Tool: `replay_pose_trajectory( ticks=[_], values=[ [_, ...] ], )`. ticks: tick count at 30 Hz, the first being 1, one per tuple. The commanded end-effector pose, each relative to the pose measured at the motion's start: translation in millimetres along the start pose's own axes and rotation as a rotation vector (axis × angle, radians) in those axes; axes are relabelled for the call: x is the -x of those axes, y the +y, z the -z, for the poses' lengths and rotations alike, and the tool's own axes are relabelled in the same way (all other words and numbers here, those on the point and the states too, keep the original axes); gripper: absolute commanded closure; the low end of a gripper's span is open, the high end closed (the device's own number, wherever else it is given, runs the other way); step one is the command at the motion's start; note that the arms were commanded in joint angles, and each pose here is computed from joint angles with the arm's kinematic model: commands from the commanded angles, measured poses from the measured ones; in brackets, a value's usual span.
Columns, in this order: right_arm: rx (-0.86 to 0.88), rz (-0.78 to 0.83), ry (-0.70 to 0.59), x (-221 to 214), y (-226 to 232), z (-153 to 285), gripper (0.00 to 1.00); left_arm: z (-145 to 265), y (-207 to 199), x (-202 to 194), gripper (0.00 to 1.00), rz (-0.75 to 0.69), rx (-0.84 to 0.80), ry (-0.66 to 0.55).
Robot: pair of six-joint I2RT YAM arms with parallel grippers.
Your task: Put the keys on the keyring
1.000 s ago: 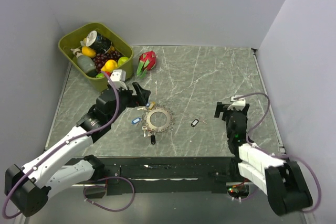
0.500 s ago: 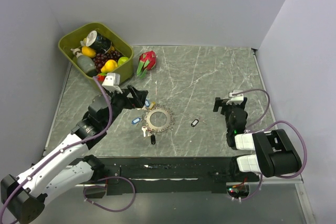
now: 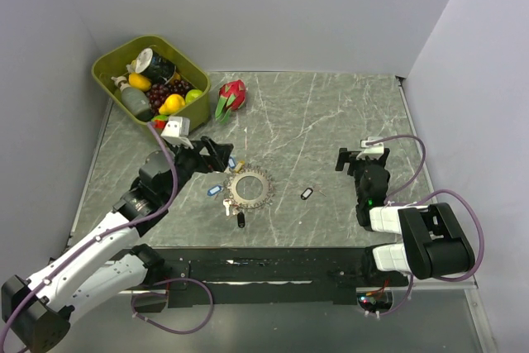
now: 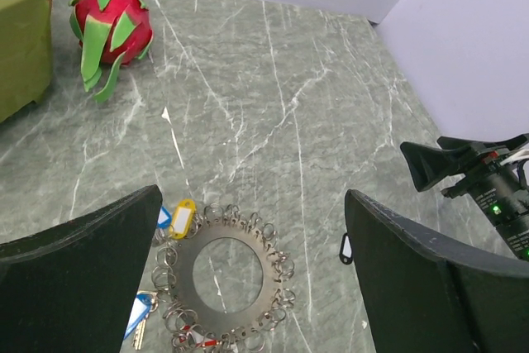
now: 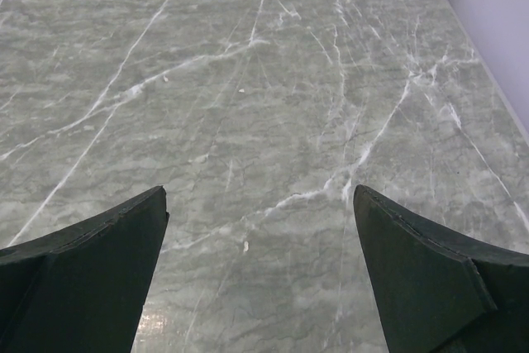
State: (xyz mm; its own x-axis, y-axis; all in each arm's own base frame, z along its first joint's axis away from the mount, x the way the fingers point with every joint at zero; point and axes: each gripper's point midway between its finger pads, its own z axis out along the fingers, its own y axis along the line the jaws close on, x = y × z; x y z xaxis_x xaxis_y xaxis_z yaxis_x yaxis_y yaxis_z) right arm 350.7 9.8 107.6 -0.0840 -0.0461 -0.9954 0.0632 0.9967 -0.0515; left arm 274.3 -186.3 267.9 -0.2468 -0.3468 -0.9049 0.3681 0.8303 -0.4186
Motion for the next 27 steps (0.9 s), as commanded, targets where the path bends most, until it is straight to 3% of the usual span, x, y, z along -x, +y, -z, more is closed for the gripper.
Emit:
replay_pose_trajectory(
  ticks=[1,9,15,27],
  values=[
    [-0.015,-0.014,-0.051,18.6,-3.8,-7.7,0.0,-3.3,-4.8,16.0,0.01,0.0,-0.011,-0.052],
    [-0.011,-0.016,-0.047,18.3,-3.6,-8.5,0.0,-17.6,-5.9,5.3,0.03,0.023,-0.012,-0.027],
    [-0.007,-0.016,-0.047,18.9,-3.0,-9.1,0.0,-38.2,2.2,-46.6,0.03,0.057,0.014,0.136],
    [-0.005,-0.017,-0.042,18.4,-3.7,-9.6,0.0,-46.1,10.9,-77.6,0.03,0.073,0.083,0.286]
  ],
)
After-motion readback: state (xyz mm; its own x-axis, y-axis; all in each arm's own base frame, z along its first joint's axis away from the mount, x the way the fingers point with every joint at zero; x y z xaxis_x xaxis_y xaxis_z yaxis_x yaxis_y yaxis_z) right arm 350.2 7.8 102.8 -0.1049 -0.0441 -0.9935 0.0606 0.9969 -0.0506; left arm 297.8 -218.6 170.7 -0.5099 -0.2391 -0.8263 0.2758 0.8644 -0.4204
